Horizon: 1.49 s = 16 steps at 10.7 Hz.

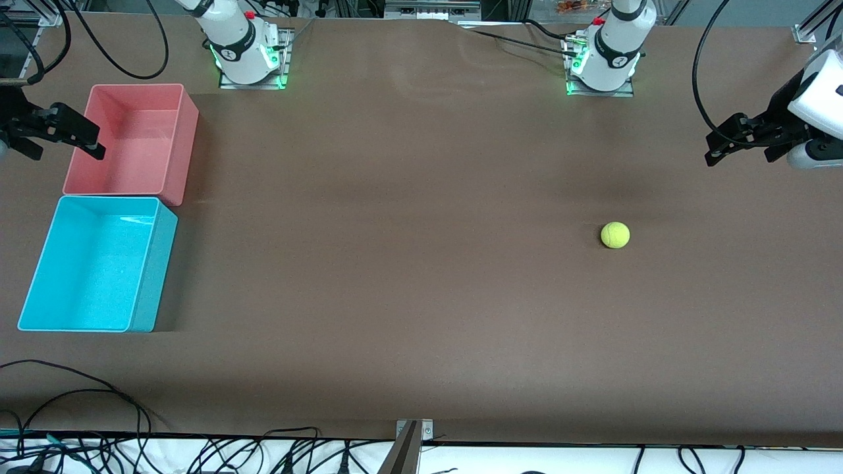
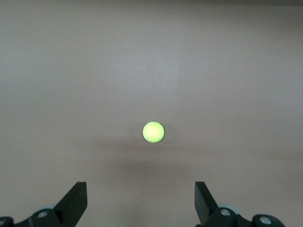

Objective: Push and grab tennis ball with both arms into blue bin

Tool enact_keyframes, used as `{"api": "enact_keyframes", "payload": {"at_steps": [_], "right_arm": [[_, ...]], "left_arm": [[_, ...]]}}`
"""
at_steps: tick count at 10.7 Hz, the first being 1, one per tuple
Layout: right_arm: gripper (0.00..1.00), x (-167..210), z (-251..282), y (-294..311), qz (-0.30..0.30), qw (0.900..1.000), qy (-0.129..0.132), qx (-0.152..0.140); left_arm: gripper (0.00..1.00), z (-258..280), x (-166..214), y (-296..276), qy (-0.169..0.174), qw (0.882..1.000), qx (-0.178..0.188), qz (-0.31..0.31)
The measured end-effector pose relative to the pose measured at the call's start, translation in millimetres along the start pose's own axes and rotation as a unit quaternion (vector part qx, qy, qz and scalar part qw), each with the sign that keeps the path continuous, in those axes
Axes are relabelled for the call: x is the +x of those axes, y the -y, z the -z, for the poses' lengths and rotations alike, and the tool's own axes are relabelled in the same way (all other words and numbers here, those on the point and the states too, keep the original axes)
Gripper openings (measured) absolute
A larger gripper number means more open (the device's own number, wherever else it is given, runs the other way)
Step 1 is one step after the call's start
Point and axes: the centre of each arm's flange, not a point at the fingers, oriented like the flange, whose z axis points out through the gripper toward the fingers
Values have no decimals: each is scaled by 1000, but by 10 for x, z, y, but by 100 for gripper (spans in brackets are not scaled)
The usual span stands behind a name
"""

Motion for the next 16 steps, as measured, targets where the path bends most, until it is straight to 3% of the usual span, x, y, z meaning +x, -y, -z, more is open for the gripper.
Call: {"api": "enact_keyframes", "payload": {"at_steps": [16], "right_arm": [[100, -53, 11, 90, 3, 1000, 18, -8]], "left_arm": [[100, 1, -6, -39, 0, 1000, 0, -4]]}}
